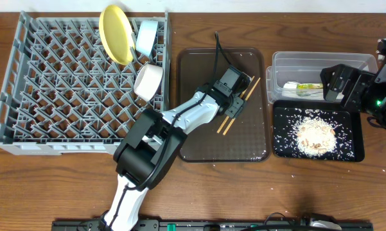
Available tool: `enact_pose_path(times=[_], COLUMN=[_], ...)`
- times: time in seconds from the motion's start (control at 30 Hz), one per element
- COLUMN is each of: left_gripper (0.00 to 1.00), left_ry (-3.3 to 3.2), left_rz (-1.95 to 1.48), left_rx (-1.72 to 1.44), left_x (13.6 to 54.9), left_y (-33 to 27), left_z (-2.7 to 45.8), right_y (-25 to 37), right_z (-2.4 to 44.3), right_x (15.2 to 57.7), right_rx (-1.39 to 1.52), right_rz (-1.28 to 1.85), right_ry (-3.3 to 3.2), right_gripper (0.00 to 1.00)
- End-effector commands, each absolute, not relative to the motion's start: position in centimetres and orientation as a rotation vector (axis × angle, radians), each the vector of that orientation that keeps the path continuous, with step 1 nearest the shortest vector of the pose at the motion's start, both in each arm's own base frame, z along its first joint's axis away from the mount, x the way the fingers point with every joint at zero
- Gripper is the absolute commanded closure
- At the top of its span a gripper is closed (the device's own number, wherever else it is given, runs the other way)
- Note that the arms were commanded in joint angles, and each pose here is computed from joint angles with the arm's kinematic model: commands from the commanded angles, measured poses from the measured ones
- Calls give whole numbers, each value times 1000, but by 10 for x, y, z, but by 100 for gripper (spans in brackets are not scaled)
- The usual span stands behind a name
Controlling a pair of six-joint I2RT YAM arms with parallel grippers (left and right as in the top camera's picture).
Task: Sort waste into correct bins and load items into the dishwasher
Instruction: 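Close the left gripper on one chopstick and lift it, then carry the chopstick into the dish rack and release it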
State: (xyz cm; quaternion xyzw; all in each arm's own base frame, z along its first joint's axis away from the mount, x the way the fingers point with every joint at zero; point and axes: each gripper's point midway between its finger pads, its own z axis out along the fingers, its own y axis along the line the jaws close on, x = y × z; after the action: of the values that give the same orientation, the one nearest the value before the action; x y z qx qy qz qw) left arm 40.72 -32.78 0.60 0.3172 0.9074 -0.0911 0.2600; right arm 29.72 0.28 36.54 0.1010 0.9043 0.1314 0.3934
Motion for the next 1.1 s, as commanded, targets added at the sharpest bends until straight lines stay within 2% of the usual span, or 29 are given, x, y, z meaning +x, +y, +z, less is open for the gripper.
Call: enact_pose_path(times=[0.0,0.1,0.2,0.27,0.5,0.7,0.9,1.07], left_gripper=[60,78,81,92,92,92,92,92], left_ry=[2511,2499,2477,2465,2433,2348,2283,2380], left_rz=[-196,-204,-213,-219,-223,-238,-131,110], left_rx=[896,897,902,899,856,732,514,293], left_x=[400,400,399,399,400,402,395,387], left_y=[-319,-322,-327,-328,-314,-274,-185,-89], left_z=[-22,-16,-5,5,59,156,244,251], right_y=[-1,-1,-1,-1,-1,-1,-1,-1], right_z=[366,366,366,366,366,366,366,366], right_x=[297,297,297,297,297,297,297,297], right_rx=[256,256,256,256,256,256,256,256], right_rz=[317,317,317,317,317,317,317,317], right_ry=[2291,2291,2291,2291,2291,2291,2291,2291], right_gripper=[1,1,1,1,1,1,1,1])
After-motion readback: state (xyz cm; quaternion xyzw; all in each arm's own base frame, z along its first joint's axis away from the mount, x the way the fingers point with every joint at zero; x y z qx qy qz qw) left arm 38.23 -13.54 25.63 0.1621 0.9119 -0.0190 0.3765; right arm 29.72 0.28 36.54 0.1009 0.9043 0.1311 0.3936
